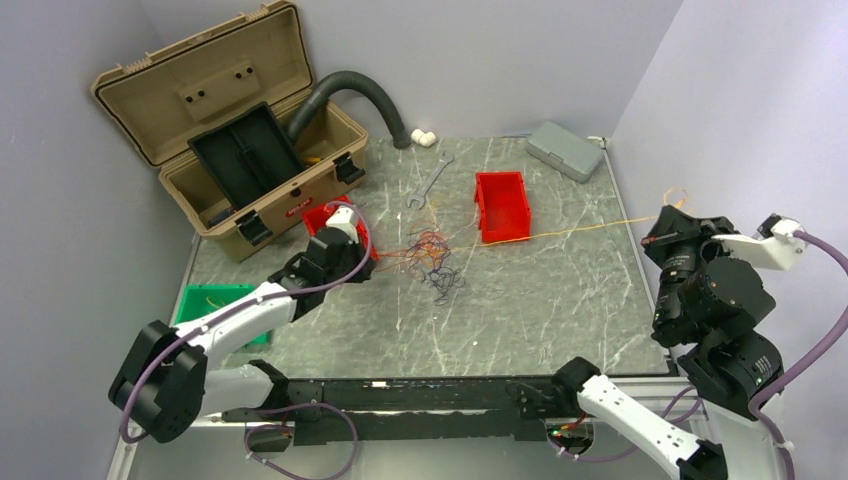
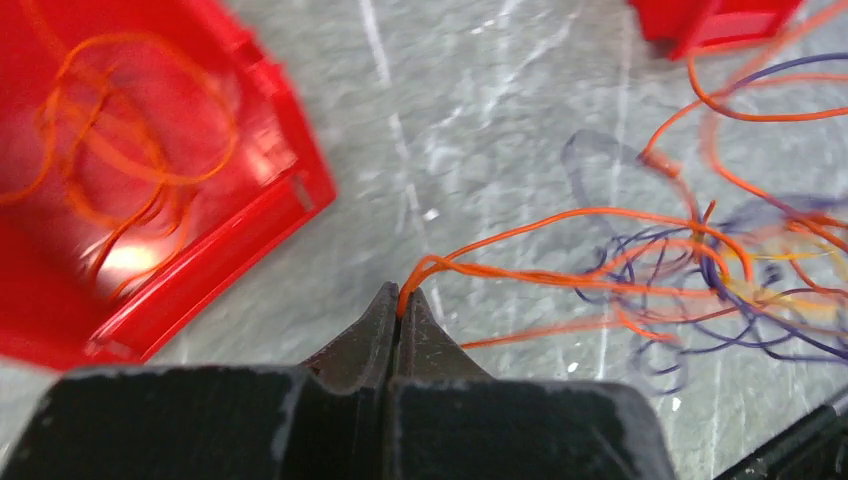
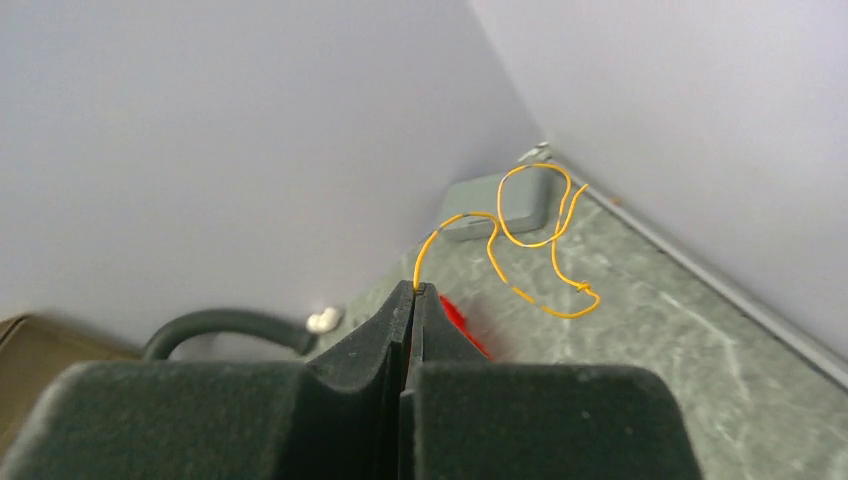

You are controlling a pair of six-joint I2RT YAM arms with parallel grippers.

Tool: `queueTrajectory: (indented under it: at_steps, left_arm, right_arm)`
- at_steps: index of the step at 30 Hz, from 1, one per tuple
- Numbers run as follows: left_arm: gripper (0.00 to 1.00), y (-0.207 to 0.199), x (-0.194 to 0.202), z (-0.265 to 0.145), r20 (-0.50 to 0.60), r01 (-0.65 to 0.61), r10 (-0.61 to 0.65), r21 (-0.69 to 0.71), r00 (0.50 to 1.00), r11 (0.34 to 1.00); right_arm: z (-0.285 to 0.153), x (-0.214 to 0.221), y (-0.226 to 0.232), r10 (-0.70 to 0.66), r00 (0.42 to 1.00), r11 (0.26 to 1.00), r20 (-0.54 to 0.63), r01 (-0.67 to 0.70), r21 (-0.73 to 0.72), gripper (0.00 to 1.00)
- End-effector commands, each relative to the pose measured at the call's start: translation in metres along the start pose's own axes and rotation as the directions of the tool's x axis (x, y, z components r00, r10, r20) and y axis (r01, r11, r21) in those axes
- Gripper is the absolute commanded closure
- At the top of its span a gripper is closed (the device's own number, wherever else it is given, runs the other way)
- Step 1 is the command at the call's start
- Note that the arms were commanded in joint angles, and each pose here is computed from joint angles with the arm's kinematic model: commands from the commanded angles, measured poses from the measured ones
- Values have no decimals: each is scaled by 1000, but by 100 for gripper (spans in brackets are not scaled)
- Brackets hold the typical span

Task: Untangle the cables
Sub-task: Untie the cable.

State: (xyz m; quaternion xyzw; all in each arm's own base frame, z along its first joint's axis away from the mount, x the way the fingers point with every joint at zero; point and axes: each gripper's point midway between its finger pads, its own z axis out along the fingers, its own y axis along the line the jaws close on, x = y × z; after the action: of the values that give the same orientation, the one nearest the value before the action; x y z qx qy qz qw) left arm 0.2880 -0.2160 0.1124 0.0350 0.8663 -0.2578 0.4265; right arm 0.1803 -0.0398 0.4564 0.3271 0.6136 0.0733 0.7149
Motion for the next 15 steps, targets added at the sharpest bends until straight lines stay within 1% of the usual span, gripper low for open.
queueTrajectory:
  at_steps: [1,4,9,12,15]
  left_arm:
    - [100,55,20,-22,-30,64,-75,-270,997,961]
    - [100,54,18,-28,-15,68,-75,-260,997,963]
    - [100,51,11,-36,4,52,-53,-244,999,968]
    - [100,36,5,-40,9,15,-14,-162,1000,987]
    - [100,19,2,-44,11,-22,23,-71,1000,997]
  right_arm:
    - [-11,-35,-51,5,989,976,147,-37,214,100]
    - [-10,-28,-47,-14,992,986,126,-7,169,100]
    - [-3,12,-31,-88,996,992,-6,88,92,100]
    - [0,53,-16,-151,979,988,-135,153,3,100]
    - [1,106,-15,-188,943,982,-274,188,-29,100]
